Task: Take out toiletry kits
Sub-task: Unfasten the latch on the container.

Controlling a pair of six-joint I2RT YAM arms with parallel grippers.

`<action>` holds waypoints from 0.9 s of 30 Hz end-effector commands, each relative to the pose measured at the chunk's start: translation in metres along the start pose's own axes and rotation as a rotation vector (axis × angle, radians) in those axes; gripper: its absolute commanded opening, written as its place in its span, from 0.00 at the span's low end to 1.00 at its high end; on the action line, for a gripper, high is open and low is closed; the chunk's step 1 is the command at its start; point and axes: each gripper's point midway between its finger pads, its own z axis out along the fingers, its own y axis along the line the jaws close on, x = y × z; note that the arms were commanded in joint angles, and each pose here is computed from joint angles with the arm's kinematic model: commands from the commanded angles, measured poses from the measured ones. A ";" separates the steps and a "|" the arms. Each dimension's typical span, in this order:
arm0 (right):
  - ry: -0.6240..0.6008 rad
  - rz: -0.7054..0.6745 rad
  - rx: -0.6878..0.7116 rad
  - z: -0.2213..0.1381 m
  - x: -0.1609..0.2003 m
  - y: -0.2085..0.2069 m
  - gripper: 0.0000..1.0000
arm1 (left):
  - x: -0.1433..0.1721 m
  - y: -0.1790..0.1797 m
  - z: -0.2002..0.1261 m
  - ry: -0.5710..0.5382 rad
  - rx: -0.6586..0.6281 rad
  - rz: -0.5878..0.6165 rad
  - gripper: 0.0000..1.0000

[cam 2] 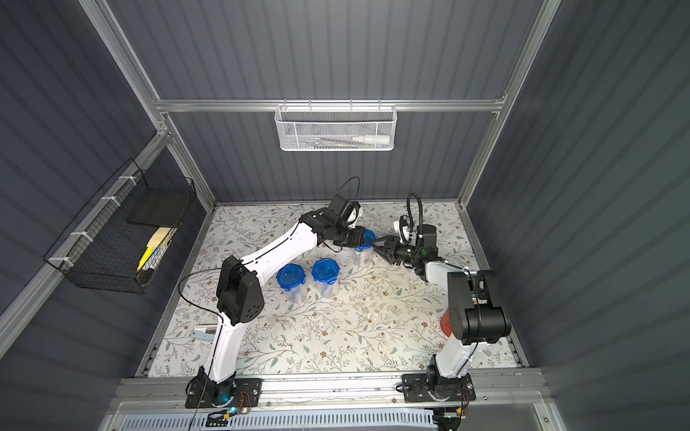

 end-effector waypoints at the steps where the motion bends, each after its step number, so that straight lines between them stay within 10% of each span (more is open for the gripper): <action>1: -0.014 -0.031 0.008 -0.005 -0.003 0.002 0.52 | 0.025 0.022 0.012 0.111 -0.078 -0.045 0.00; 27: 0.001 -0.006 -0.112 0.007 -0.014 0.001 0.63 | 0.001 -0.006 0.012 0.038 0.028 -0.042 0.00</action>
